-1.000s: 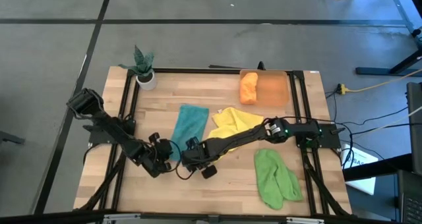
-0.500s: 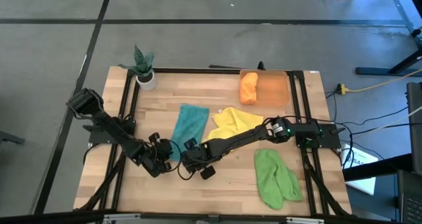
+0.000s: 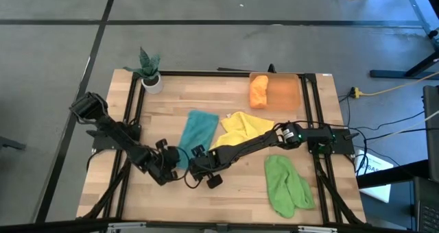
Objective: Roll microfiber towels into tight, uniform cylinder then place into a basket
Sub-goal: Roll the blue microfiber towel
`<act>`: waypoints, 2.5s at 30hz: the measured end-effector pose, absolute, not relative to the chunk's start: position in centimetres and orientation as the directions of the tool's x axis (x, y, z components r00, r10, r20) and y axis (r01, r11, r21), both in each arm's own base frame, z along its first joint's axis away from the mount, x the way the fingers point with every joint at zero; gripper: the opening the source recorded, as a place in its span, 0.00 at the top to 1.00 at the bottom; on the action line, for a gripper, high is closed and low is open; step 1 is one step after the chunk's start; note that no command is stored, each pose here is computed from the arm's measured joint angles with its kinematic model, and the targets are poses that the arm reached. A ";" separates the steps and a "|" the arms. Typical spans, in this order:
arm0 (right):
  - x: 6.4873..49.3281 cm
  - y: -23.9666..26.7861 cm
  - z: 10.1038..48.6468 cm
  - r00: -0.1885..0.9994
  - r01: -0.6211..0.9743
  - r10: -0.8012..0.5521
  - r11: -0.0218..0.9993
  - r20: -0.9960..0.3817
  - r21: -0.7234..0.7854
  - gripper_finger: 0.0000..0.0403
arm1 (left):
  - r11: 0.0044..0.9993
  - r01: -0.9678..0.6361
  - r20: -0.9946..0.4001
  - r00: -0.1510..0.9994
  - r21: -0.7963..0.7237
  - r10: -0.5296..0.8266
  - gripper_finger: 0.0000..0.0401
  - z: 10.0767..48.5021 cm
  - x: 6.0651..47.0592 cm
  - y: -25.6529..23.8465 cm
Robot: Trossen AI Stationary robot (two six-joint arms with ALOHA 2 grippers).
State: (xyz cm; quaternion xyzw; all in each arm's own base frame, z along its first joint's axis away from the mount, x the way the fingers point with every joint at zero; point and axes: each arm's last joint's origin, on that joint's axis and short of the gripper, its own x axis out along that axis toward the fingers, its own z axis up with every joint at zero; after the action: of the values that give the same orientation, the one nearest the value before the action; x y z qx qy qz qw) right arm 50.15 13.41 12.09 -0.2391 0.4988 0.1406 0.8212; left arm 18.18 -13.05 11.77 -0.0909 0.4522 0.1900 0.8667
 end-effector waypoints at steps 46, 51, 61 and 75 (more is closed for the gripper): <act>50.3 13.3 12.1 0.476 -0.460 -0.006 0.851 -0.879 -0.254 0.99 | 0.965 -0.014 -0.780 0.586 0.262 0.220 0.74 14.7 17.3 -17.8; 50.3 13.3 12.1 0.478 -0.457 -0.006 0.852 -0.878 -0.254 0.99 | 0.946 0.034 -0.769 0.591 0.323 0.242 0.74 13.3 17.8 -18.3; 50.3 13.3 12.1 0.478 -0.456 -0.006 0.853 -0.878 -0.254 0.99 | 0.923 -0.005 -0.759 0.568 0.385 0.320 0.74 11.4 18.1 -18.2; 50.3 13.3 12.1 0.478 -0.439 -0.005 0.865 -0.878 -0.244 0.99 | 0.912 -0.058 -0.761 0.530 0.407 0.374 0.75 11.2 18.3 -17.4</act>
State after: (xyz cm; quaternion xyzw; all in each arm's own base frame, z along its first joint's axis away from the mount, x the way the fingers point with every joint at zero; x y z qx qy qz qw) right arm 50.35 13.27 12.07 -0.2249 0.4939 0.1306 0.8297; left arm 18.28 -17.39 11.20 0.1684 0.4683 0.1259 0.8582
